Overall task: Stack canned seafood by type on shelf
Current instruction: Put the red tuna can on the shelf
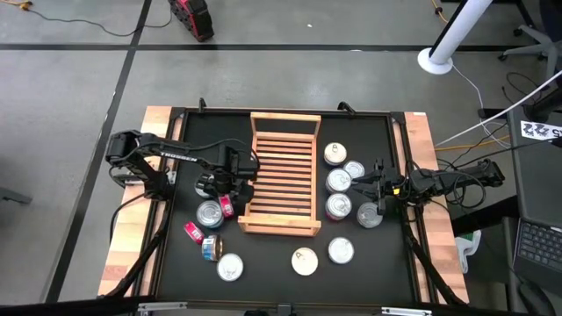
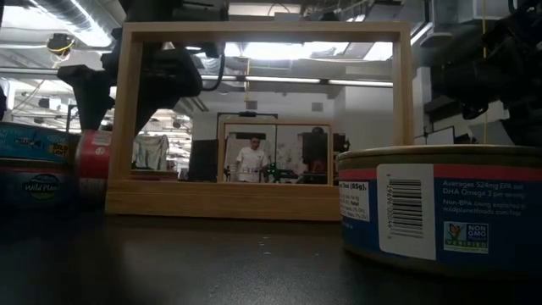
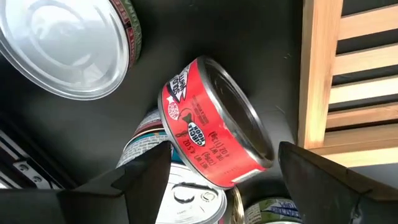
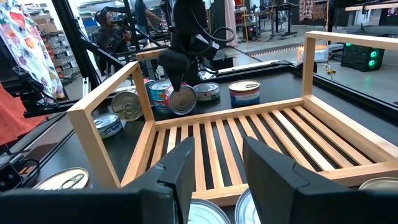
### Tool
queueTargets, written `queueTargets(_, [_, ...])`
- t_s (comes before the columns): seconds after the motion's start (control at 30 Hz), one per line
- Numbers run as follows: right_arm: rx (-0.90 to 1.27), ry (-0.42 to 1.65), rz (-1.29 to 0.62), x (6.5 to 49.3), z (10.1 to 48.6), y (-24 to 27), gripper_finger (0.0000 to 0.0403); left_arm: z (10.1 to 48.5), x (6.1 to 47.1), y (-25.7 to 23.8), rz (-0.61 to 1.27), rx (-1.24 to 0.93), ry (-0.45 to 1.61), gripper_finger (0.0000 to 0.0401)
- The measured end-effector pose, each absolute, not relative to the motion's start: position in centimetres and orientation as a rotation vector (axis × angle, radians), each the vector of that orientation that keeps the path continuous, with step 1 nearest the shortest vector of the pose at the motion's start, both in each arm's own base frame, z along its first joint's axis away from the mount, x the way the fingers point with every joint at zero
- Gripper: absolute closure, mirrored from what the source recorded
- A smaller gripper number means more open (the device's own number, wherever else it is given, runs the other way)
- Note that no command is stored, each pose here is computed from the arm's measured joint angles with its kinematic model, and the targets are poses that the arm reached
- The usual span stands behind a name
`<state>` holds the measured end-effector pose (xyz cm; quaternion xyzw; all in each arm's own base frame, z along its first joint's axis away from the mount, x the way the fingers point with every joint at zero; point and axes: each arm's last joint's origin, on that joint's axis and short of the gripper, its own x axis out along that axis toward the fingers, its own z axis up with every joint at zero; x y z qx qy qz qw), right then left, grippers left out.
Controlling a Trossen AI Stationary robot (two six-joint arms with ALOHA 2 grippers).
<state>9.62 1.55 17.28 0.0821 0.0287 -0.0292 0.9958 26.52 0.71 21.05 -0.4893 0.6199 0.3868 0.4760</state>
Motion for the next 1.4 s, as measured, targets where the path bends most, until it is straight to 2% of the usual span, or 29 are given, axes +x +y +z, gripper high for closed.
queueTargets(0.43, [0.164, 0.058, -0.059, 9.61, 17.29, 1.55, 0.0267, 21.00, 26.56, 0.68, 0.957, -1.223, 1.516, 0.0113])
queueTargets(0.8, [0.164, 0.058, -0.059, 9.61, 17.29, 1.55, 0.0267, 21.10, 26.58, 0.38, 0.972, -1.374, 1.550, 0.0113])
queueTargets(1.4, [0.164, 0.058, -0.059, 9.61, 17.29, 1.55, 0.0267, 21.03, 27.34, 0.61, 1.004, -1.398, 1.428, 0.0113])
